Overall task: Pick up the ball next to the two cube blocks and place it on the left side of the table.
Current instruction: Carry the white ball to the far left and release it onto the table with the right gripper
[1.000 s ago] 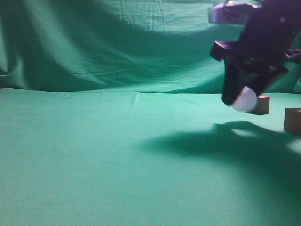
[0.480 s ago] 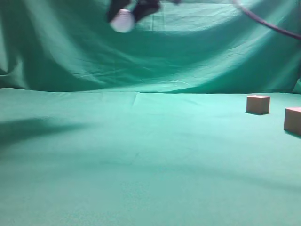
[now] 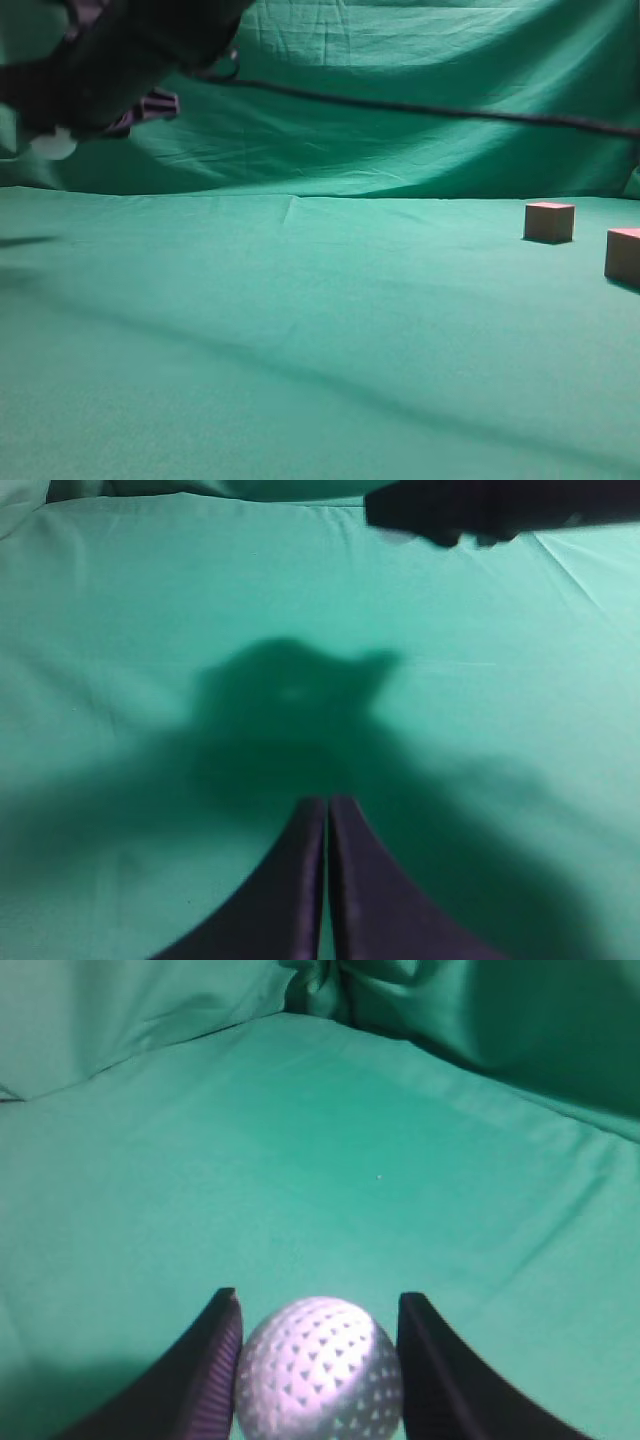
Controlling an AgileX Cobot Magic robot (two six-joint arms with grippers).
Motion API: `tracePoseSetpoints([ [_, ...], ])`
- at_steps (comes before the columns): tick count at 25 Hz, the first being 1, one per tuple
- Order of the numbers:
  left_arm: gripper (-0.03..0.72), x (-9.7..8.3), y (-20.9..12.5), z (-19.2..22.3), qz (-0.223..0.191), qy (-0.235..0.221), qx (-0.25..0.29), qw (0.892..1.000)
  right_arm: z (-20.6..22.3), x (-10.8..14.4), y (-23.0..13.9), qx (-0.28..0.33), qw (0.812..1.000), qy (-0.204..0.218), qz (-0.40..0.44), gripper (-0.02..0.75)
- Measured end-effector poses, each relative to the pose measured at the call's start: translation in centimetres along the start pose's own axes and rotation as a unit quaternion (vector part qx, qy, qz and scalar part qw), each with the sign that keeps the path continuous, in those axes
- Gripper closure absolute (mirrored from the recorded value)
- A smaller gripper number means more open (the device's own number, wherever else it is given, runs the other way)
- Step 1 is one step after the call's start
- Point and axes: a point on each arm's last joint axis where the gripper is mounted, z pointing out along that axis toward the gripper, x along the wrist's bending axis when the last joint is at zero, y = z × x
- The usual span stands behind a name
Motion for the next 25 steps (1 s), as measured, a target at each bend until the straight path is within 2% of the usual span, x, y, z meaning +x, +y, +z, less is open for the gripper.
tracePoseSetpoints([
  [6, 0.688, 0.0, 0.0, 0.0, 0.000, 0.000, 0.000, 1.000, 2.0, 0.8, -3.7, -0.001, 1.000, -0.003, -0.007, 0.426],
  [13, 0.688, 0.0, 0.0, 0.0, 0.000, 0.000, 0.000, 1.000, 2.2, 0.9, -4.4, 0.003, 1.000, -0.003, -0.009, 0.426],
  [14, 0.688, 0.0, 0.0, 0.0, 0.000, 0.000, 0.000, 1.000, 2.2, 0.9, -4.4, 0.003, 1.000, -0.003, -0.009, 0.362],
  [20, 0.688, 0.0, 0.0, 0.0, 0.000, 0.000, 0.000, 1.000, 2.2, 0.9, -4.4, 0.005, 1.000, -0.002, -0.009, 0.139],
  [21, 0.688, 0.0, 0.0, 0.0, 0.000, 0.000, 0.000, 1.000, 2.1, 0.9, -4.3, 0.006, 1.000, -0.001, -0.009, 0.116],
  [24, 0.688, 0.0, 0.0, 0.0, 0.000, 0.000, 0.000, 1.000, 1.4, 0.9, -2.5, 0.011, 1.000, 0.007, -0.020, 0.133],
  [25, 0.688, 0.0, 0.0, 0.0, 0.000, 0.000, 0.000, 1.000, 0.8, 0.8, -1.1, 0.015, 0.999, 0.013, -0.033, 0.092],
])
